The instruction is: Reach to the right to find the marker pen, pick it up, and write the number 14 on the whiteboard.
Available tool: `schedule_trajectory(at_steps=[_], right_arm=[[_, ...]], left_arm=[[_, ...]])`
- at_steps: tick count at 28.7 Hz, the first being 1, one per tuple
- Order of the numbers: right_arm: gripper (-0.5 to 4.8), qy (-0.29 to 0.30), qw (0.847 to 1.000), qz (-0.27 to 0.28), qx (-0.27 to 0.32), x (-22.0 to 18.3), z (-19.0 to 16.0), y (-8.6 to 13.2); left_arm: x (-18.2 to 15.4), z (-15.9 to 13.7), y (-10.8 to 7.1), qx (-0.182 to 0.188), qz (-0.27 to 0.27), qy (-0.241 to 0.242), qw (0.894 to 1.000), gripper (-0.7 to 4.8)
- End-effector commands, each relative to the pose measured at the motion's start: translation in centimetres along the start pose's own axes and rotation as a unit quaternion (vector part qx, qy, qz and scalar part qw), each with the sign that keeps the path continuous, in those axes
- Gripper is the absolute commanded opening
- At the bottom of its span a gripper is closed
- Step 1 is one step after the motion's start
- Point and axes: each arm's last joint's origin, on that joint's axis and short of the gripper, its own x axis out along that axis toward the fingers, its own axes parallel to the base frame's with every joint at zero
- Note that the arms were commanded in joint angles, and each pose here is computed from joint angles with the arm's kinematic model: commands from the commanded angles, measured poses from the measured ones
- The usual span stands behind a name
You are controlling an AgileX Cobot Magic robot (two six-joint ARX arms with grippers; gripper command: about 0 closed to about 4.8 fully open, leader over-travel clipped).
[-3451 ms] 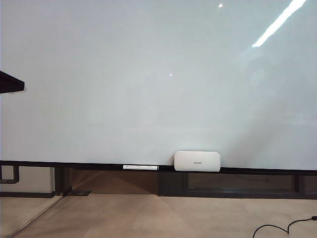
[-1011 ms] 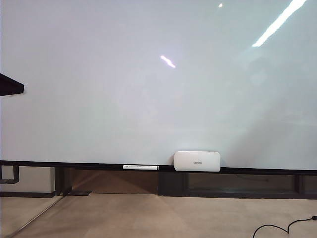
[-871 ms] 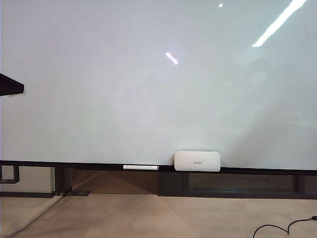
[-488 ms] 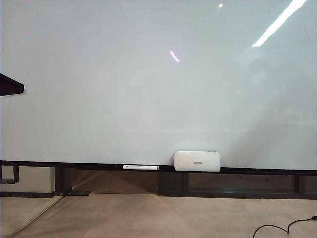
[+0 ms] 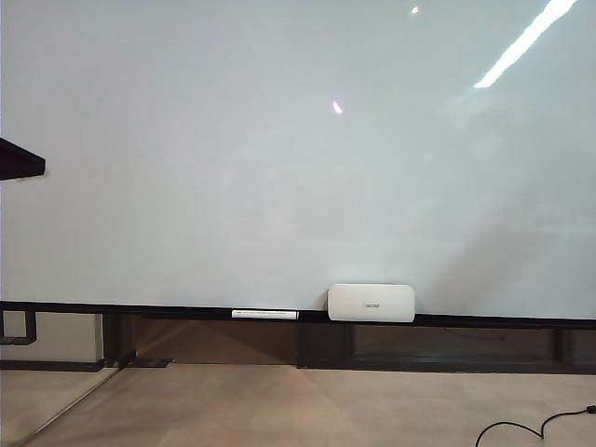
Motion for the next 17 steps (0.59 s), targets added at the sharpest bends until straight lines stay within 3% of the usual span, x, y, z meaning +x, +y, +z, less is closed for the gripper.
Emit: schedule_trajectory(at_steps=[1, 3, 10, 17], right_arm=[[0.32, -0.002, 1.000, -0.002, 0.000, 0.05, 0.35, -0.11], [-0.01, 0.000, 1.000, -0.002, 0.001, 0.05, 0.30, -0.11], [-0.01, 0.004, 1.000, -0.002, 0.017, 0.03, 0.24, -0.12], [-0.01, -0.015, 0.999, -0.011, 0.035, 0.03, 0.93, -0.22]], left_arm=[[0.00, 0.27, 0.00, 0.001, 0.001, -0.008, 1.000, -0.06], [0.00, 0.27, 0.00, 0.001, 0.000, -0.008, 1.000, -0.06], [0.00, 0.27, -0.01, -0.005, -0.001, -0.009, 1.000, -0.06], [-0.01, 0.37, -0.22, -0.012, -0.039, -0.011, 0.999, -0.06]])
